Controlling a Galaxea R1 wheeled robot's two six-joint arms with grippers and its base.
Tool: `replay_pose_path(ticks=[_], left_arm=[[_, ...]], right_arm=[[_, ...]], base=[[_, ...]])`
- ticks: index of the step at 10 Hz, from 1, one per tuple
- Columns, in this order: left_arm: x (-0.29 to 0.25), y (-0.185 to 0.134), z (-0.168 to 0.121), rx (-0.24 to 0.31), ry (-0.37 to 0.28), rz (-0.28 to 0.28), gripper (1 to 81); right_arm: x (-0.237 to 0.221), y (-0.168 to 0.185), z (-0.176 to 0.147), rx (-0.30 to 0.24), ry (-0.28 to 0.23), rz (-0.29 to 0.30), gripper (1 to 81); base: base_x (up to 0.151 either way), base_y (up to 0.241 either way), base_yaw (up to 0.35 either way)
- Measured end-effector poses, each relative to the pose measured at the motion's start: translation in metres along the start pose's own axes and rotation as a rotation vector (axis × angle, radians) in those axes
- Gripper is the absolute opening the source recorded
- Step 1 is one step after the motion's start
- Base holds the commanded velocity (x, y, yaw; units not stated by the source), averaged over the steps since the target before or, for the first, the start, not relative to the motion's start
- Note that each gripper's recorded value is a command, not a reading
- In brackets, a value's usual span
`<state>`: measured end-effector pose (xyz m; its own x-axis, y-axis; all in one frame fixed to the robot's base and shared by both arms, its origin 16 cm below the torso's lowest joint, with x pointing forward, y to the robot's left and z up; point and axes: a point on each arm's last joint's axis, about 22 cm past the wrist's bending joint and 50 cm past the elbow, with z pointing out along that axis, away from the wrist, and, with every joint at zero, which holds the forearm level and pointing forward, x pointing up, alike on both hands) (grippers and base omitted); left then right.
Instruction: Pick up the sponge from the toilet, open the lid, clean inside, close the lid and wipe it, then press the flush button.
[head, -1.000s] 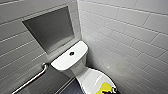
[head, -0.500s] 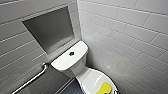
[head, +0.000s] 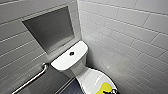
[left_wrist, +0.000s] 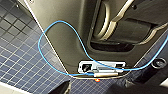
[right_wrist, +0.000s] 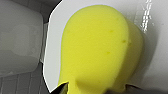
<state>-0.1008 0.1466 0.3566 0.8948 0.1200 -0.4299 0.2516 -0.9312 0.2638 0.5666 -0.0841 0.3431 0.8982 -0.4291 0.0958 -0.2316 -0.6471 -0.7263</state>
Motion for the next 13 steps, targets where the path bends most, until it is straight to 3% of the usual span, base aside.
replay_pose_path(ticks=[5, 13], left_arm=[[-0.003, -0.001, 0.0, 0.002, -0.016, 0.0, 81.1], [-0.01, -0.003, -0.001, 0.004, -0.044, -0.016, 81.1]], right_arm=[[-0.018, 0.004, 0.015, -0.028, 0.004, 0.003, 81.1], [-0.009, 0.003, 0.025, -0.023, 0.066, -0.045, 81.1]], base=[[0.0, 0.0, 0.0], [0.0, 0.0, 0.0]])
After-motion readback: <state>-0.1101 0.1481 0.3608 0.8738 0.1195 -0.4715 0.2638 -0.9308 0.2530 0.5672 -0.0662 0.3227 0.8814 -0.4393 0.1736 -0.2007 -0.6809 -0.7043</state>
